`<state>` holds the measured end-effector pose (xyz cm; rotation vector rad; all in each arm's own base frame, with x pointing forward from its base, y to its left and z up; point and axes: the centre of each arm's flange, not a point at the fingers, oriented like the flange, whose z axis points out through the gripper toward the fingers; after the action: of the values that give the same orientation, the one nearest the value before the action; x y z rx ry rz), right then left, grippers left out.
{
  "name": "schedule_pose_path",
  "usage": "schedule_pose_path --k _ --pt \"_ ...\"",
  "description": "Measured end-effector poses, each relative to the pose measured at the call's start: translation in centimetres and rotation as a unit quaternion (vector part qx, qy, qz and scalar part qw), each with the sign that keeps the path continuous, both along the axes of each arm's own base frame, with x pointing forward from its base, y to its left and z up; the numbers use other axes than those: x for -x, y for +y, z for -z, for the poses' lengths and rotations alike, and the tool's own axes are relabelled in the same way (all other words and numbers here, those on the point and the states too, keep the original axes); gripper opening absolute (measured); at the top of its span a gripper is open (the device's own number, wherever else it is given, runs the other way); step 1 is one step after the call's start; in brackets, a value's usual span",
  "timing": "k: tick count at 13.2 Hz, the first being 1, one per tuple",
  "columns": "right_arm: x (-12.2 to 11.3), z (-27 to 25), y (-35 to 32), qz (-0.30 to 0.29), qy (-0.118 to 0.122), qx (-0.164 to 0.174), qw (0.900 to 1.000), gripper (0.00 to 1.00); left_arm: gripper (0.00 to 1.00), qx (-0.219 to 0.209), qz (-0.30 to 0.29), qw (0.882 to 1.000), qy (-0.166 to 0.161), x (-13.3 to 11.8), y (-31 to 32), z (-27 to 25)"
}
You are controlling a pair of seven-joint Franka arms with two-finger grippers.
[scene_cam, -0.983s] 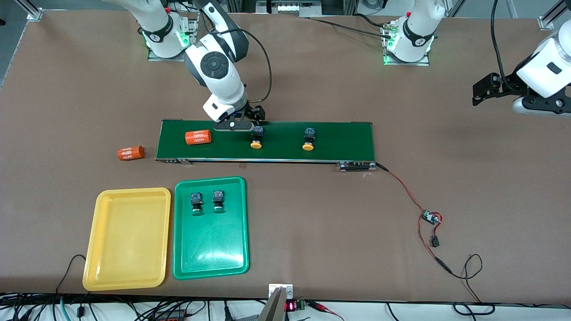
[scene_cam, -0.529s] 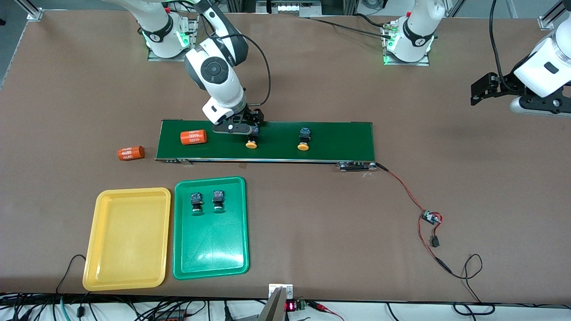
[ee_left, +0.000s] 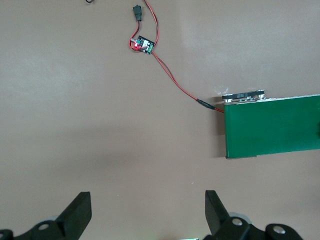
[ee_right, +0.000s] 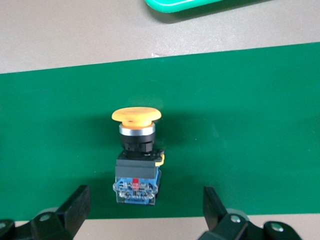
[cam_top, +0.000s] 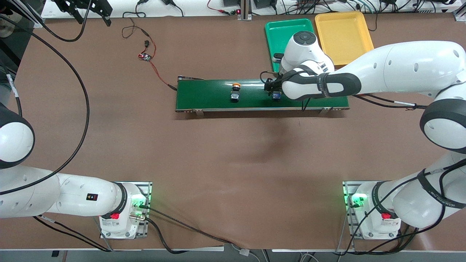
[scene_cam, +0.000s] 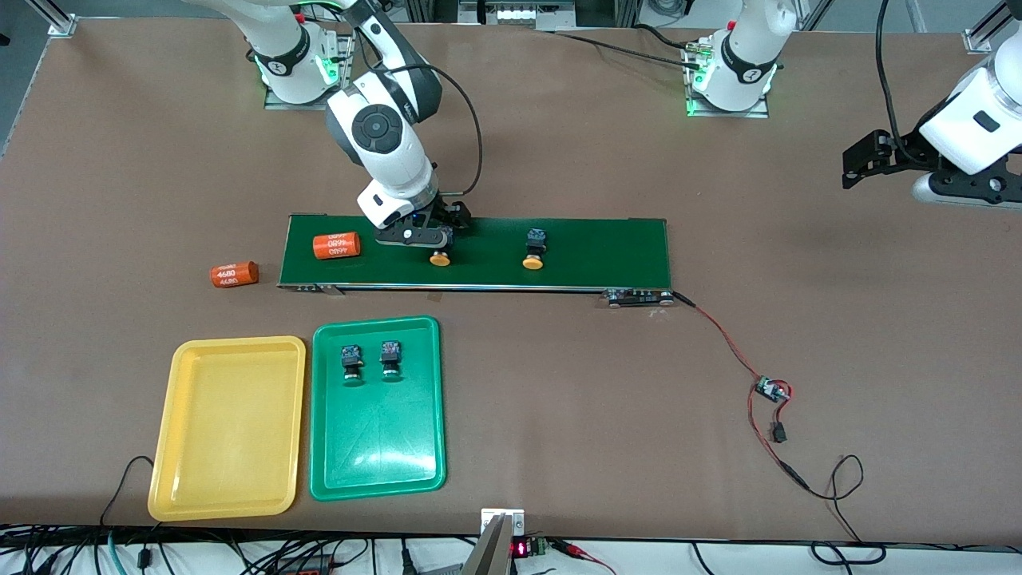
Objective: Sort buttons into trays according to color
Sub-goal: 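Grasp the yellow button with the right gripper and lift it, then carry the yellow button to the yellow tray with the right gripper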
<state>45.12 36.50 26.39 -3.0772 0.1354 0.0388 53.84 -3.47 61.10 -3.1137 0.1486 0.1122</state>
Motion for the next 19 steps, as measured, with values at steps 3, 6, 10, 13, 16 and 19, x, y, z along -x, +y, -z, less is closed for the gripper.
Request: schedule_pose_path --k 3,6,10,13,16,19 --pt "-1.0 1.9 0.0 0.002 0.004 0.004 1.0 1.0 1.0 0.0 0.0 1.0 0.0 0.0 0.0 0.0" --pt "-1.8 3.0 -0.5 0.002 0.004 0.013 1.0 0.84 1.0 0.0 0.0 1.0 0.0 0.0 0.0 0.0" --pt "-2.8 3.0 -1.8 0.012 0.002 0.016 1.0 0.43 1.0 0.0 0.0 1.0 0.0 0.0 0.0 0.0" --pt "-4.1 1.7 -2.6 0.019 -0.01 0.01 1.0 0.43 1.0 0.0 0.0 1.0 0.0 0.0 0.0 0.0" --pt "-7.7 -3.1 -4.9 0.004 -0.019 0.011 1.0 0.43 1.0 0.0 0.0 1.0 0.0 0.0 0.0 0.0" --pt "-12.3 -8.1 -9.4 -0.01 -0.026 0.016 0.999 0.43 1.0 0.0 0.0 1.0 0.0 0.0 0.0 0.0"
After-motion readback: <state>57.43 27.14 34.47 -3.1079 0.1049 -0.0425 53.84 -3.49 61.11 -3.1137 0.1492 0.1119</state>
